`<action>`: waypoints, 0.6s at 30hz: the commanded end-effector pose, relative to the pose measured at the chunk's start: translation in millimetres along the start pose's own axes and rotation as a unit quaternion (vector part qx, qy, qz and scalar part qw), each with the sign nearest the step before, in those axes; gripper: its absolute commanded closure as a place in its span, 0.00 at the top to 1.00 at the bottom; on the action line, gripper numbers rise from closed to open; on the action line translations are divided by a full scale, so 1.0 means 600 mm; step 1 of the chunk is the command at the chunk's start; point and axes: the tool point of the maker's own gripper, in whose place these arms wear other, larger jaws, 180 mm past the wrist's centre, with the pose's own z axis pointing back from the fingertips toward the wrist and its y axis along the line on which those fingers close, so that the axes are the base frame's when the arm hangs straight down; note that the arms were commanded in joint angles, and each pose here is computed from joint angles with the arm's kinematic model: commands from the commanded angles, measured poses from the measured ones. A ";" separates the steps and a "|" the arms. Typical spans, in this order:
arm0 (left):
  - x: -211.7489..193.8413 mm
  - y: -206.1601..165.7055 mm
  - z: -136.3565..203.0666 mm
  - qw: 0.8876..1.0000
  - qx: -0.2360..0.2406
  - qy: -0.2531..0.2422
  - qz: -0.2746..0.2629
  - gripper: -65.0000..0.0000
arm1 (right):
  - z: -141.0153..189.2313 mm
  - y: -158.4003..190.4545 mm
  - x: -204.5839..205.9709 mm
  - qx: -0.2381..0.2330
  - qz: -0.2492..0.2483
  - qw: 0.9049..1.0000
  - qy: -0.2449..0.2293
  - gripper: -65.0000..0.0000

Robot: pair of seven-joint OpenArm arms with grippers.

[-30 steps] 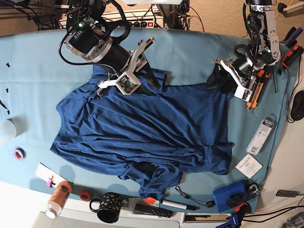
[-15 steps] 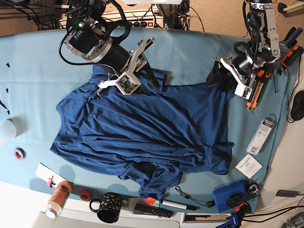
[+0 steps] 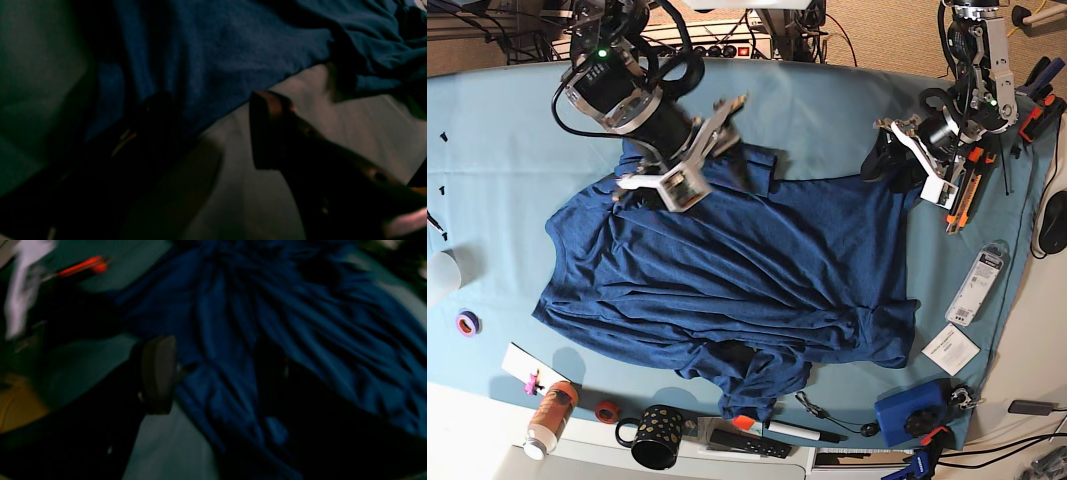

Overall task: Layout the t-shirt on the table in an organized manner, then fold the t-shirt properly
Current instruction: 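Move the right gripper over the shirt's shoulder and grasp the fabric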

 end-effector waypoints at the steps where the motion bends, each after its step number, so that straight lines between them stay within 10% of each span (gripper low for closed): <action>1: -0.030 0.008 0.006 0.999 0.011 0.043 -0.009 0.56 | 0.003 -0.002 0.022 -0.003 0.005 1.000 -0.027 0.56; 18: 0.008 -0.055 0.010 0.995 -0.093 -0.018 0.026 0.56 | 0.040 -0.172 0.024 -0.245 0.010 0.969 -0.005 0.55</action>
